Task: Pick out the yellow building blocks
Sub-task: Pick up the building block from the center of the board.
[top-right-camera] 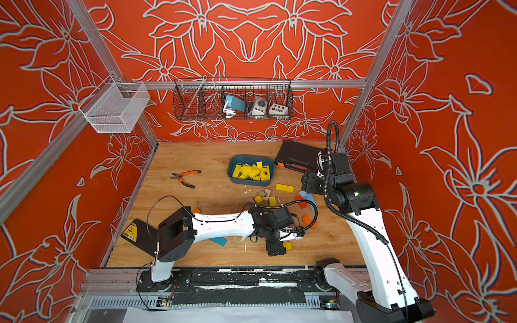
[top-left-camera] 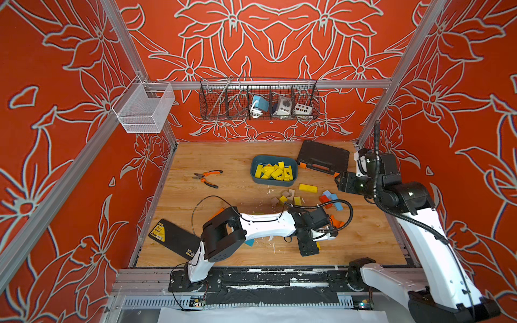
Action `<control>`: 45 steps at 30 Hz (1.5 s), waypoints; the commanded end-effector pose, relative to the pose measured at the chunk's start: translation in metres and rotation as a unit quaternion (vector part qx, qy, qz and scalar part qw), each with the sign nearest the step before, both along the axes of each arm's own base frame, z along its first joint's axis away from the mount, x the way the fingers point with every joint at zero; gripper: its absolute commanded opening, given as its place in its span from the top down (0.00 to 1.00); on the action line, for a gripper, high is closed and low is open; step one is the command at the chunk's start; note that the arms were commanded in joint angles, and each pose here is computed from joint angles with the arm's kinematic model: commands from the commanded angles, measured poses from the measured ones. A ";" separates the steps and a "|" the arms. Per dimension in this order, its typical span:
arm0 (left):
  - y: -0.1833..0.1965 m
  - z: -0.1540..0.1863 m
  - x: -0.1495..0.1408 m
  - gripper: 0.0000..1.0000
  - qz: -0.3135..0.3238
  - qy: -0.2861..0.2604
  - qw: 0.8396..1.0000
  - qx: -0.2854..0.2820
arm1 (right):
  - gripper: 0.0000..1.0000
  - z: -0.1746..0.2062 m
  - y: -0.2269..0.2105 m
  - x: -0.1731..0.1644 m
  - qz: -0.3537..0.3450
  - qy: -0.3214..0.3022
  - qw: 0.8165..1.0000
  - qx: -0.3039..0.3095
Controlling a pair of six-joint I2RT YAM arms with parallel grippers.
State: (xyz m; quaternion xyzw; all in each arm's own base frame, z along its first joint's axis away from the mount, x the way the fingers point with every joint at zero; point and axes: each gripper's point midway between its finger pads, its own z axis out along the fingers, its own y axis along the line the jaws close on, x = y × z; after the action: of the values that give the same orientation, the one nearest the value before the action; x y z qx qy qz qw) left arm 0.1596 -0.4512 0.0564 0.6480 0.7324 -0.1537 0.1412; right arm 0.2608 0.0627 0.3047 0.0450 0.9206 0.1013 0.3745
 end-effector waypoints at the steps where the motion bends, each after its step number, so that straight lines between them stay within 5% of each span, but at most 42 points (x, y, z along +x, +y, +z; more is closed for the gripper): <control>1: -0.006 -0.008 0.008 0.20 0.018 -0.003 1.000 0.005 | 0.28 -0.006 -0.005 -0.012 -0.012 0.010 1.000 0.005; 23: -0.004 -0.044 0.017 0.36 0.016 -0.022 0.998 0.057 | 0.28 -0.018 -0.016 -0.029 -0.021 0.023 0.999 -0.018; 34: 0.003 -0.050 0.020 0.66 0.017 -0.035 0.996 0.077 | 0.28 -0.019 -0.018 -0.031 -0.023 0.022 0.999 -0.021; 45: 0.006 -0.008 0.018 0.78 0.012 -0.033 0.997 0.064 | 0.25 -0.009 -0.027 -0.033 -0.041 0.009 0.999 -0.029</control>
State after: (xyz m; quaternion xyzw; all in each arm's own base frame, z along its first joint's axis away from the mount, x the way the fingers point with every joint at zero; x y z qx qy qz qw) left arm 0.1791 -0.4547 0.0287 0.6455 0.7472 -0.0908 0.1296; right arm 0.2344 0.0456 0.2906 0.0604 0.9253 0.0754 0.3667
